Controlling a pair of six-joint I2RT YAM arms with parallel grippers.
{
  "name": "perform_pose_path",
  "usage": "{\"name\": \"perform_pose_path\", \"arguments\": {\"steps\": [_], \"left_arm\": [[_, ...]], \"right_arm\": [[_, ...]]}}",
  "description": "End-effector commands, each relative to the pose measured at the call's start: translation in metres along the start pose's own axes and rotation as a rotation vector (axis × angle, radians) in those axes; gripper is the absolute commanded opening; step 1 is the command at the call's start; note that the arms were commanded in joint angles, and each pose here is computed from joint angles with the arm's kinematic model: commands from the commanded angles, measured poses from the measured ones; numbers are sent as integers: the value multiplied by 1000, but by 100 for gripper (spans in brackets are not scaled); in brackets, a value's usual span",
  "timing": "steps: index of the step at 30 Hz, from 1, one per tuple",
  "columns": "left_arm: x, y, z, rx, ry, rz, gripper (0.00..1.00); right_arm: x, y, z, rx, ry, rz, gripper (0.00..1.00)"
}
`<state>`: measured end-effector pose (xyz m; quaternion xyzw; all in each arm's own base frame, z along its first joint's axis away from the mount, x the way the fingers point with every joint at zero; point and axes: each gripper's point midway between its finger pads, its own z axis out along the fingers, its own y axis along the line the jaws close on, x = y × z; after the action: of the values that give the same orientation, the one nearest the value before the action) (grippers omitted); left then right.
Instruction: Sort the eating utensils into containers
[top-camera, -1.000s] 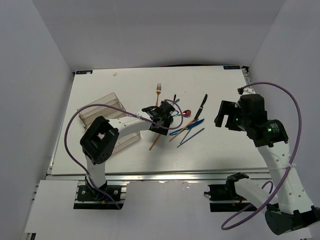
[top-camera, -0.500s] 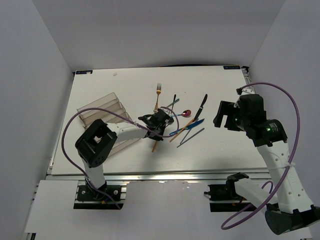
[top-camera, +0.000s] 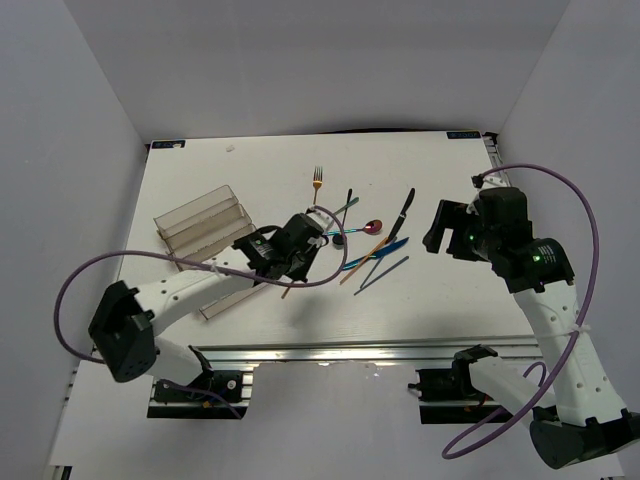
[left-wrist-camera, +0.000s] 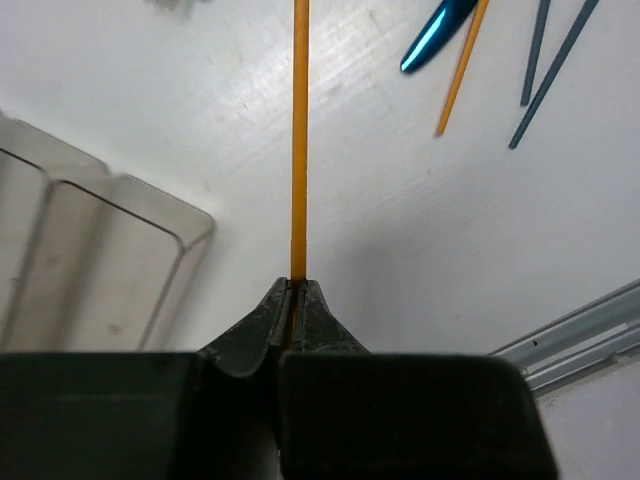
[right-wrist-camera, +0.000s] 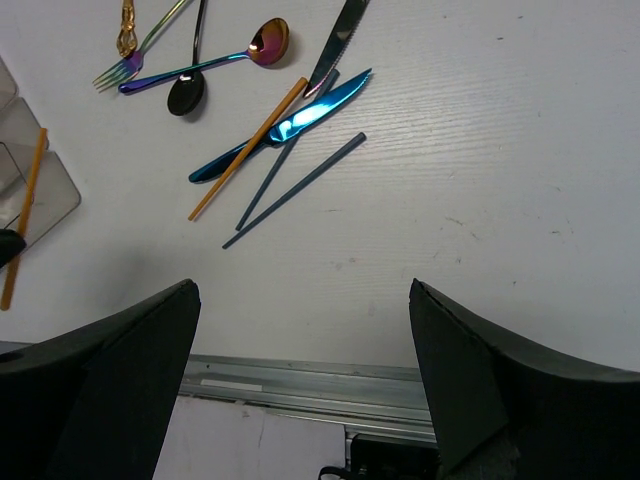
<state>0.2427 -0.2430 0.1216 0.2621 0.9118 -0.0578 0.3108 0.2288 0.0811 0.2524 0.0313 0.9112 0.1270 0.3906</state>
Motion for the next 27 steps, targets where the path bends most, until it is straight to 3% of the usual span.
{"name": "perform_pose_path", "arguments": {"steps": [1,7,8,10,16,21,27], "left_arm": [[-12,31,-29,-91,-47,207,0],[5,67,-31,-211,-61,425,0],[-5,89,-49,-315,-106,428,0],[-11,110,-56,-363,-139,415,0],[5,155,-61,-439,-61,448,0],[34,155,-49,-344,52,470,0],[58,141,-41,-262,51,433,0]], "right_arm": [[-14,11,-1,-47,-44,10,89],[-15,18,4,-81,-45,22,89],[-15,20,4,-94,-42,21,89],[-15,27,5,-128,-32,20,89],[-16,37,6,-176,-25,31,89],[-16,40,7,-190,-24,31,89],[-19,43,9,-198,-32,26,89]]}}
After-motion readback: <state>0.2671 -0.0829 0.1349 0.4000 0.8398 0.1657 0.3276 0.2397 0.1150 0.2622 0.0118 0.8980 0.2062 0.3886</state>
